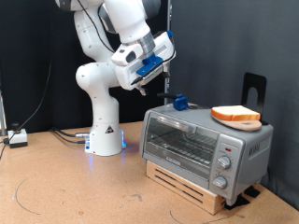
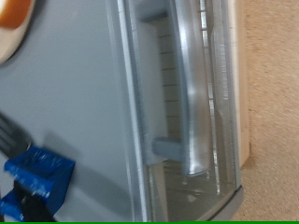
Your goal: Make a piece of toast with the oven
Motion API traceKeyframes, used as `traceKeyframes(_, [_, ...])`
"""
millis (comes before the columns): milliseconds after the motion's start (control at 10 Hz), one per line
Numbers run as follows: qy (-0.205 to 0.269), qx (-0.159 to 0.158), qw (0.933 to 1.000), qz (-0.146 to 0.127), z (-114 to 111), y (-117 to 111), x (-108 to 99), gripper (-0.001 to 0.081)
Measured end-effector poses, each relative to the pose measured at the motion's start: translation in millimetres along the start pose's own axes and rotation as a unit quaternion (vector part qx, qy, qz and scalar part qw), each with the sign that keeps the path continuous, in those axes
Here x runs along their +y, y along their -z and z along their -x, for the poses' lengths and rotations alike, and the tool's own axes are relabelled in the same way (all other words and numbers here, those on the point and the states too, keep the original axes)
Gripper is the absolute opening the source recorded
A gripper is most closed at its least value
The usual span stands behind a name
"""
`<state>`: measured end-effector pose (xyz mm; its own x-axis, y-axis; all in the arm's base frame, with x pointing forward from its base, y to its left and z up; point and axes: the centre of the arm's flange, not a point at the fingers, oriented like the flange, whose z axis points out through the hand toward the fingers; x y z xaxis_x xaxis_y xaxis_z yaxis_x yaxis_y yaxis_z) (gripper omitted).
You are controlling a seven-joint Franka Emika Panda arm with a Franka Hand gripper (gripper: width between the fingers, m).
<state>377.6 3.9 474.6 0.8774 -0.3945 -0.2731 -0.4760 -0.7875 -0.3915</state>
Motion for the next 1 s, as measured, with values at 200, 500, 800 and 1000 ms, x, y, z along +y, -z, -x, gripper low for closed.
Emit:
traceKeyframes(200, [0.034, -0.013, 0.9993, -0.010, -0.4, -13.8, 9.2, 0.0809])
traceKeyframes(500, [0.024, -0.007, 0.9994, 0.022, -4.7, -58.4, 31.9, 0.0809])
traceKeyframes(800, [0.023, -0.007, 0.9995, 0.020, -7.3, -67.9, 34.7, 0.0809])
traceKeyframes(1000, [0.023, -0.005, 0.9996, 0.015, -7.1, -77.5, 38.9, 0.0809])
